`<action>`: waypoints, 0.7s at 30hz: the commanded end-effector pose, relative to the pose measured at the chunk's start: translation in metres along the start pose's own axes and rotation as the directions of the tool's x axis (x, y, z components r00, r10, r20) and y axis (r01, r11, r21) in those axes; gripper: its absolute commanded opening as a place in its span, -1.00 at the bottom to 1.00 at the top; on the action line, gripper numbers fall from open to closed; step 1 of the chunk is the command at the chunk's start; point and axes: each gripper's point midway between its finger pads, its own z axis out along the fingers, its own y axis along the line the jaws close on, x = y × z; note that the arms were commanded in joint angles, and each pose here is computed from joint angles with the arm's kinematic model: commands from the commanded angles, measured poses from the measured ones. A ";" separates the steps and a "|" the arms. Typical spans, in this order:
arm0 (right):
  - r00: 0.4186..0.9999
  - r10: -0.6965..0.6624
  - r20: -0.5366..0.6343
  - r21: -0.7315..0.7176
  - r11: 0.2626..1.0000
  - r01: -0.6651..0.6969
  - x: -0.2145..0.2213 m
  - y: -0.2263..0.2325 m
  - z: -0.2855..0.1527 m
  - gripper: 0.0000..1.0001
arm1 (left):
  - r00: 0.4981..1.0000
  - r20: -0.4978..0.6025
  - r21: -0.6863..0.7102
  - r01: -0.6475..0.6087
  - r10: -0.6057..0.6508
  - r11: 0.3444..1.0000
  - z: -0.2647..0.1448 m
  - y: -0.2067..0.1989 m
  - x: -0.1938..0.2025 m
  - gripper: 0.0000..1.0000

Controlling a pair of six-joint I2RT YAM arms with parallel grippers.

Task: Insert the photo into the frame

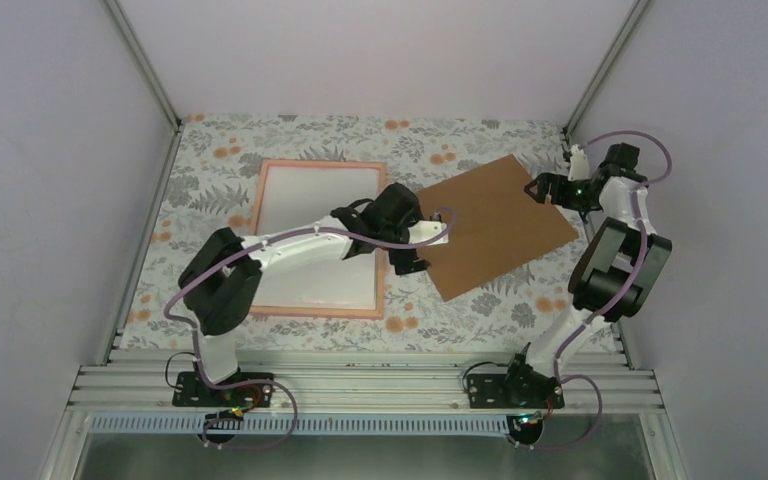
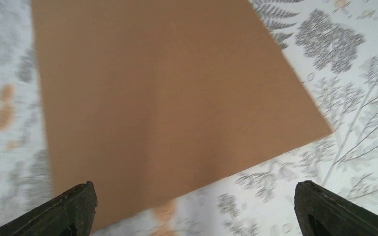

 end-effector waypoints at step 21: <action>0.996 0.092 -0.021 0.086 0.992 -0.090 -0.035 -0.094 0.081 1.00 | 0.684 -0.225 0.105 0.725 -0.694 0.681 0.060 -0.053 0.073 1.00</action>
